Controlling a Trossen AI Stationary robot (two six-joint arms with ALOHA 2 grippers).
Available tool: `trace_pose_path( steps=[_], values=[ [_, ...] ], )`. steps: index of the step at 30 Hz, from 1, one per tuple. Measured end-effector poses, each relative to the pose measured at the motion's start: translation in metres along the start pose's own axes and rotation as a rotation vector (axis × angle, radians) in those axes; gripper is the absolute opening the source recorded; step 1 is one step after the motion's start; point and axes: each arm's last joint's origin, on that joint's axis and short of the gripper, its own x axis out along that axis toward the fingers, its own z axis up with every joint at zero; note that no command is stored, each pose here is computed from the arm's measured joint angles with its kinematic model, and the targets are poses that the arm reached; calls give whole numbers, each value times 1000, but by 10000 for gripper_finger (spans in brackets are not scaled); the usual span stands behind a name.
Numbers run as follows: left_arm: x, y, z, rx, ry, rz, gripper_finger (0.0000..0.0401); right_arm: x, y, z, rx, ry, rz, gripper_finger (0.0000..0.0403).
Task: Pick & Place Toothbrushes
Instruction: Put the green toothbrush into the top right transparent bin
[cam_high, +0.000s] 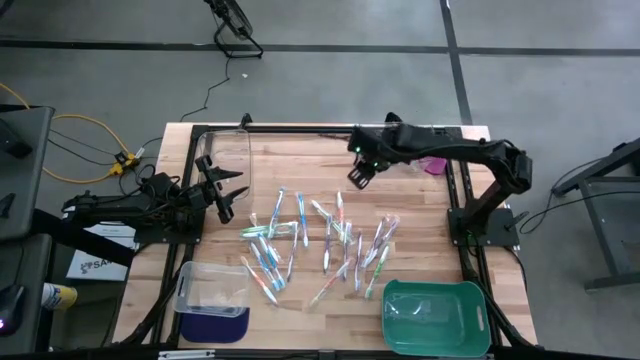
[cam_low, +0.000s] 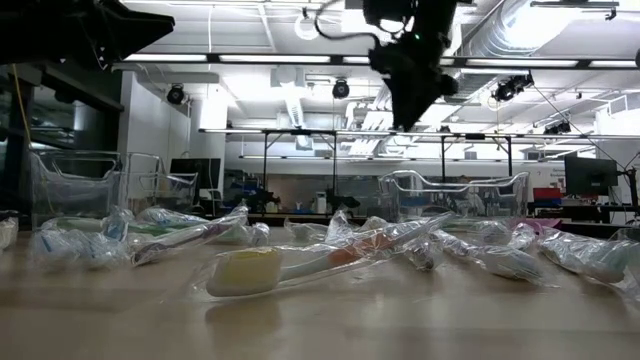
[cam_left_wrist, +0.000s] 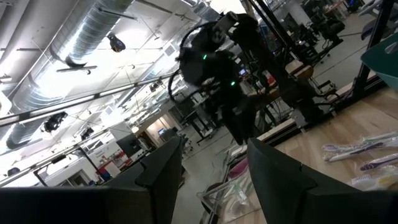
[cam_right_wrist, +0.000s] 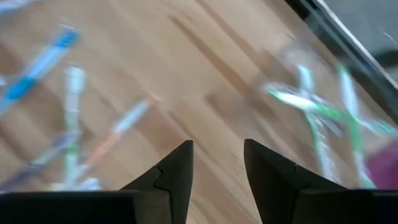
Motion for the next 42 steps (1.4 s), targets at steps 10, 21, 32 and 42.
trace_pose_path(
  steps=[10,21,32,42],
  values=[
    [0,0,0,0,2,0,177,-3,71,-17,-246,-138,155,136],
    [0,0,0,-1,3,0,177,48,120,-36,-377,-120,88,153],
    [0,0,0,-1,4,-1,177,112,136,-37,-342,-90,72,234],
    [0,0,0,0,6,-3,177,132,135,-29,-303,-121,76,233]
  ],
)
